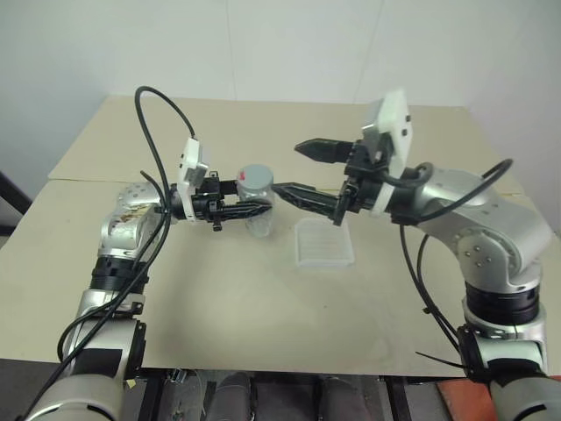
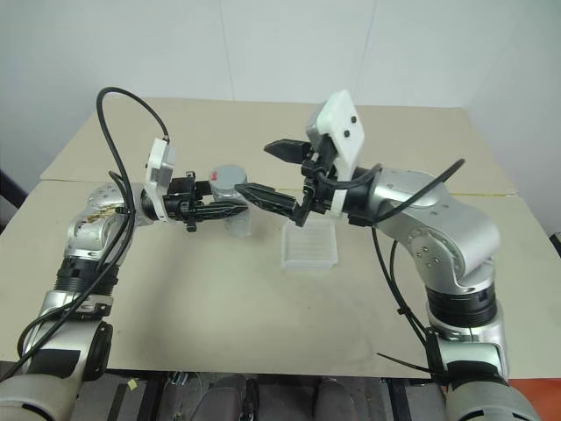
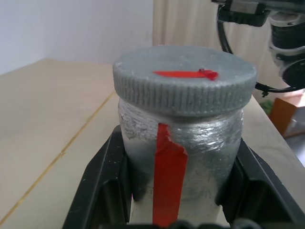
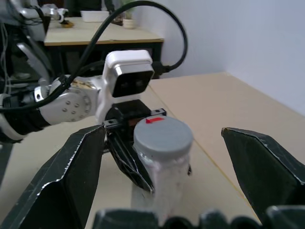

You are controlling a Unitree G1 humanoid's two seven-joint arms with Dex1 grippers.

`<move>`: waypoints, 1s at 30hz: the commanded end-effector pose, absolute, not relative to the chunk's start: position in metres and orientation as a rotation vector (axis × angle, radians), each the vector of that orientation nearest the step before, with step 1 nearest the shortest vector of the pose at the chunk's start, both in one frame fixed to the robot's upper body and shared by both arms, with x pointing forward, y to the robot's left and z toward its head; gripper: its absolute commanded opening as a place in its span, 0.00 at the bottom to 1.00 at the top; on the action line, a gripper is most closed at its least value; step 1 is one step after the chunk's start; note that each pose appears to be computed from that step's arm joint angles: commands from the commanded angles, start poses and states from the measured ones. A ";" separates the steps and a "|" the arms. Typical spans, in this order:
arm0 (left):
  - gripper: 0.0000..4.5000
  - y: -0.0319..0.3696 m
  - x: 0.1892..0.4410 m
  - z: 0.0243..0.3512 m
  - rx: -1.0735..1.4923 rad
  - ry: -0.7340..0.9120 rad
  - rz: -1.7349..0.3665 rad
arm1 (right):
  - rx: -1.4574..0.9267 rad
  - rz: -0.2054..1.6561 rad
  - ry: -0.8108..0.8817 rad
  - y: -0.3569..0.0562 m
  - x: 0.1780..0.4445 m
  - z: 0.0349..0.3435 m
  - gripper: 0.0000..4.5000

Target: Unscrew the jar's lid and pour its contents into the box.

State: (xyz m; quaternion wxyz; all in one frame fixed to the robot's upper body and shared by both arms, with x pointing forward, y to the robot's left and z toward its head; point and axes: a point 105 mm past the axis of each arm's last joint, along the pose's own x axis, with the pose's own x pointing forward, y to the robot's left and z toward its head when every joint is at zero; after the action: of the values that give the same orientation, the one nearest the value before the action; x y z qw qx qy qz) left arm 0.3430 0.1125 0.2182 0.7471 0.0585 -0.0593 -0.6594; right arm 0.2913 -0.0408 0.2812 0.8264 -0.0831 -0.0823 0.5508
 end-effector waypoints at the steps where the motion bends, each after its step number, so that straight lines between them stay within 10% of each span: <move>1: 0.43 0.102 0.340 0.232 0.169 -0.197 -1.485 | -0.198 1.170 -0.199 -0.028 0.292 0.290 1.00; 18: 0.43 0.094 0.336 0.231 0.177 -0.219 -1.522 | -0.207 1.087 -0.146 -0.013 0.312 0.280 1.00; 24: 0.43 0.096 0.334 0.226 0.189 -0.205 -1.529 | -0.196 1.102 -0.153 -0.013 0.310 0.281 0.63; 30: 0.43 0.097 0.332 0.223 0.210 -0.196 -1.561 | -0.175 1.197 -0.168 -0.010 0.301 0.286 0.62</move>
State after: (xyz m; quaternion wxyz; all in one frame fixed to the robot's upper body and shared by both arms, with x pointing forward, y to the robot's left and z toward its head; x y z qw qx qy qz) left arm 0.3379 0.0968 0.2189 0.7189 0.0704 -0.0780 -0.6871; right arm 0.3089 -0.0076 0.2638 0.8318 -0.0847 -0.0380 0.5473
